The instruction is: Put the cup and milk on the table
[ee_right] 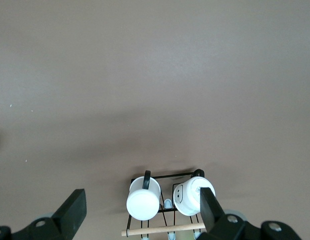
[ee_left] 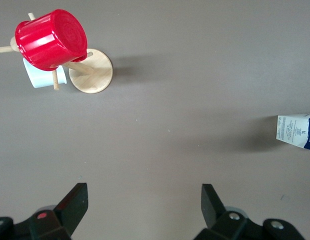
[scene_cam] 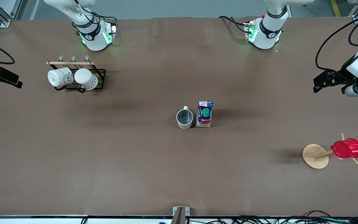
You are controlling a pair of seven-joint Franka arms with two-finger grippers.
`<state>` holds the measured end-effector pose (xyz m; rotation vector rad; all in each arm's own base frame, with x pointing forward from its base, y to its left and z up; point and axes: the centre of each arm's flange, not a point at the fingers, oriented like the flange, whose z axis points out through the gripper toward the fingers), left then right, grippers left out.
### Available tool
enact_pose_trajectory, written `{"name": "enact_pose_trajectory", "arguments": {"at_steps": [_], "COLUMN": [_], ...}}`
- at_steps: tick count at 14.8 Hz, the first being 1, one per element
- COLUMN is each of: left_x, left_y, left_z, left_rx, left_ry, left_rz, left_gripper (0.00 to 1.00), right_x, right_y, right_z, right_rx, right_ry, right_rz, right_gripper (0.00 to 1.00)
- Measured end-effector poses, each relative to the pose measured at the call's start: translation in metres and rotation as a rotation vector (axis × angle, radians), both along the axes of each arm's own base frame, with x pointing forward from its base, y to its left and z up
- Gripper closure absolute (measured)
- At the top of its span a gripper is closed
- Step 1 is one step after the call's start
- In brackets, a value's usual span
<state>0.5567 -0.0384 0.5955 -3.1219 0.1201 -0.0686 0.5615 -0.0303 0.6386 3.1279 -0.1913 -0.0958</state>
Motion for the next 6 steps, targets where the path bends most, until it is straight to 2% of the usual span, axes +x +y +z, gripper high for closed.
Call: {"name": "enact_pose_trajectory", "arguments": {"at_steps": [6], "left_x": [-0.0010], "left_y": [0.0001], "left_z": [-0.0010], "left_rx": [0.000], "left_ry": [0.002], "left_rz": [0.000], "left_gripper": [0.00], "right_x": [0.0000], "right_y": [-0.0002], "right_z": [0.0000], "right_rx": [0.000], "right_ry": [0.000], "right_rz": [0.000], "right_gripper": [0.00]}}
